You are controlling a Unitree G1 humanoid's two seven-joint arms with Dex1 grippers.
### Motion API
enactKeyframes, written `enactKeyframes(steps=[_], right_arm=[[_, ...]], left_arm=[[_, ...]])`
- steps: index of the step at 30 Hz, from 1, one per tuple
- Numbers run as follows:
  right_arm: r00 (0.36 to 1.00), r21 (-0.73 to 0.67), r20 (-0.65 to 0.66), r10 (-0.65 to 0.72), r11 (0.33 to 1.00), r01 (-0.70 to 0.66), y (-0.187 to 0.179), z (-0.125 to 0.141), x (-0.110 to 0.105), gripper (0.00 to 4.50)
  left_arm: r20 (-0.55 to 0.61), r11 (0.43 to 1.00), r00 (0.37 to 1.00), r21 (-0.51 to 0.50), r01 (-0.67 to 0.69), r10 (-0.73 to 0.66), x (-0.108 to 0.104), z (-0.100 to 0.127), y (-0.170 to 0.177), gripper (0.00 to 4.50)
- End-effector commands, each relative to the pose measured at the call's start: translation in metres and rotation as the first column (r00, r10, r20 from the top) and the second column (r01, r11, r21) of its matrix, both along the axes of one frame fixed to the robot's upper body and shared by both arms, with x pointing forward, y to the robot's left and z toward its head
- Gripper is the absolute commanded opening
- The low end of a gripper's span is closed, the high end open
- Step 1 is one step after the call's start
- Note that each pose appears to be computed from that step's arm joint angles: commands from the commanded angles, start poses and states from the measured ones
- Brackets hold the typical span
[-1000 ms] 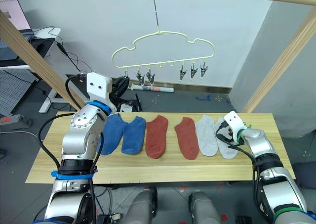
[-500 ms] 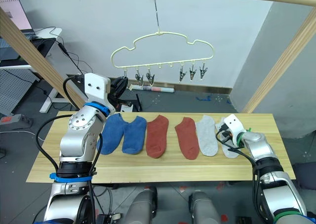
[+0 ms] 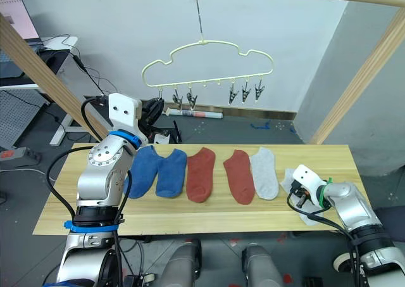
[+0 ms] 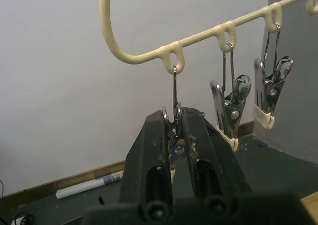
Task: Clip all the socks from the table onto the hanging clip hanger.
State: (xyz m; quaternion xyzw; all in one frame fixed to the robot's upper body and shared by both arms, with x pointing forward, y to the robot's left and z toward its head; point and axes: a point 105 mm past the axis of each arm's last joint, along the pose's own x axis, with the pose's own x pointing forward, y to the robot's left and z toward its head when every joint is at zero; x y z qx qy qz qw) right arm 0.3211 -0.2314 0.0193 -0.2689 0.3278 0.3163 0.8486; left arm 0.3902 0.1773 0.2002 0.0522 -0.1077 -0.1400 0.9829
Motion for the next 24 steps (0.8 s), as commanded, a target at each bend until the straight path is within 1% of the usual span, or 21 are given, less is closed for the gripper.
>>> enactKeyframes(steps=[1, 2, 4, 9, 16, 24], right_arm=[[0.998, 0.062, 0.029, -0.046, 0.997, 0.044, -0.001, 0.015, 0.003, 1.56], [0.998, 0.081, 0.023, -0.058, 0.995, 0.055, 0.0, 0.016, 0.002, 1.95], [0.991, 0.131, 0.014, -0.134, 0.983, 0.131, -0.003, 0.018, 0.004, 2.64], [0.963, 0.168, 0.017, -0.271, 0.95, 0.264, -0.015, 0.021, 0.014, 4.46], [0.953, 0.106, -0.005, -0.302, 0.948, 0.301, -0.024, 0.005, 0.012, 4.46], [0.943, 0.075, -0.035, -0.332, 0.94, 0.334, -0.027, -0.014, 0.011, 4.46]], left_arm=[[0.018, 1.0, 1.0, 0.003, -0.002, 0.002, 0.0, 0.004, 0.001, 0.09], [0.018, 1.0, 1.0, 0.003, -0.001, 0.001, 0.0, 0.004, 0.001, 0.09], [0.02, 1.0, 1.0, -0.001, 0.007, -0.007, 0.001, 0.005, -0.001, 0.09], [0.02, 1.0, 1.0, -0.001, 0.015, -0.015, 0.003, 0.005, -0.003, 0.09], [0.017, 1.0, 1.0, 0.005, 0.014, -0.014, 0.003, 0.004, -0.002, 0.09], [0.018, 1.0, 1.0, 0.002, 0.009, -0.01, 0.003, 0.005, -0.002, 0.09]])
